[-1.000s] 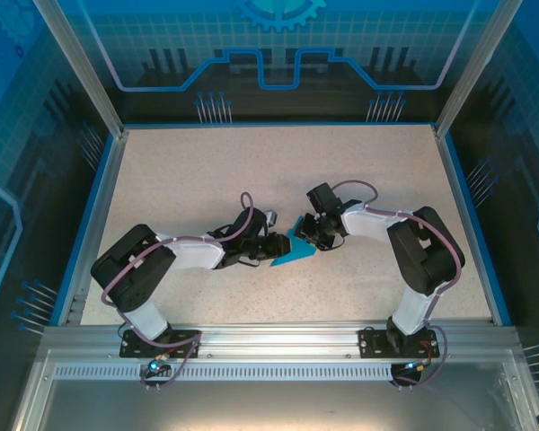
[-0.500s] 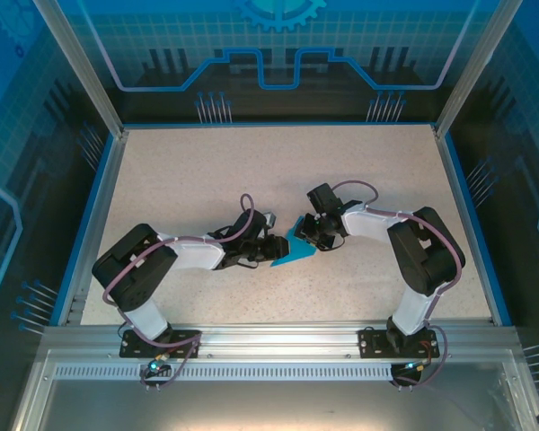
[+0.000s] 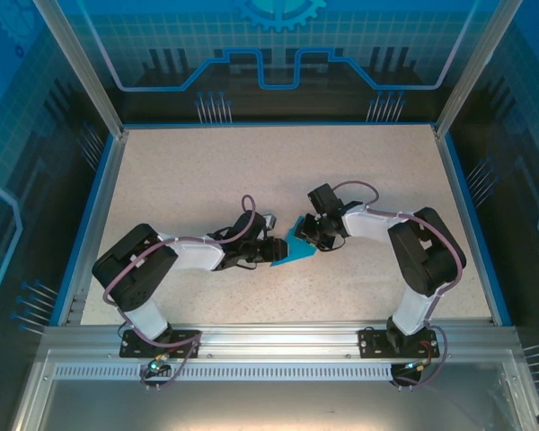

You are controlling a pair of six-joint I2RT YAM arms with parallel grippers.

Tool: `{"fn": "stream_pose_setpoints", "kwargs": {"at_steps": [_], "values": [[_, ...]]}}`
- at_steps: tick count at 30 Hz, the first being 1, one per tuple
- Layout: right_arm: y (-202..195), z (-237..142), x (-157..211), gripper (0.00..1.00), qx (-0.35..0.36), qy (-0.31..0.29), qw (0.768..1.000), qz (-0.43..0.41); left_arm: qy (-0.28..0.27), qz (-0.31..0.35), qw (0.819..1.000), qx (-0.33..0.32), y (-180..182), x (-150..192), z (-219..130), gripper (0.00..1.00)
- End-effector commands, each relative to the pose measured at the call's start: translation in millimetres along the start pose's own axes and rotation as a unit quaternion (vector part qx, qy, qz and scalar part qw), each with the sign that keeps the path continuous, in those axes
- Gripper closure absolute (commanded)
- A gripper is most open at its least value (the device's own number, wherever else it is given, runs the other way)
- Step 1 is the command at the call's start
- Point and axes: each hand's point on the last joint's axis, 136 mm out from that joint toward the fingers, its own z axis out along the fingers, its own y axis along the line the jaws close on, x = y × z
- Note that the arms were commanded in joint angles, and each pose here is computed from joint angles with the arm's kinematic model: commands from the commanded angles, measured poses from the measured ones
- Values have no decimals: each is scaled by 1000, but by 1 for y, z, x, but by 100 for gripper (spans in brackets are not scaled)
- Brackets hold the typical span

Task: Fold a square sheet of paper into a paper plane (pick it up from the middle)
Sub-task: Fourth fold the wing at the center of the table.

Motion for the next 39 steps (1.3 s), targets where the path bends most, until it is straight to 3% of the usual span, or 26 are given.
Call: {"fn": "stream_pose_setpoints", "kwargs": {"at_steps": [1,6,18,27,39], "values": [[-97,19,31,59,161,46,985,42,-2,14,1000,-21,10,4,-3,62],[-96,18,30,59,159,44,985,42,2,12,1000,-15,8,5,-1,60],[-93,19,29,59,153,45,986,42,14,20,1000,1,2,7,4,75],[-90,20,28,59,146,48,987,42,32,31,999,27,-6,11,9,77],[-38,-15,7,54,19,9,999,-41,25,34,998,45,-16,7,5,93]]}}
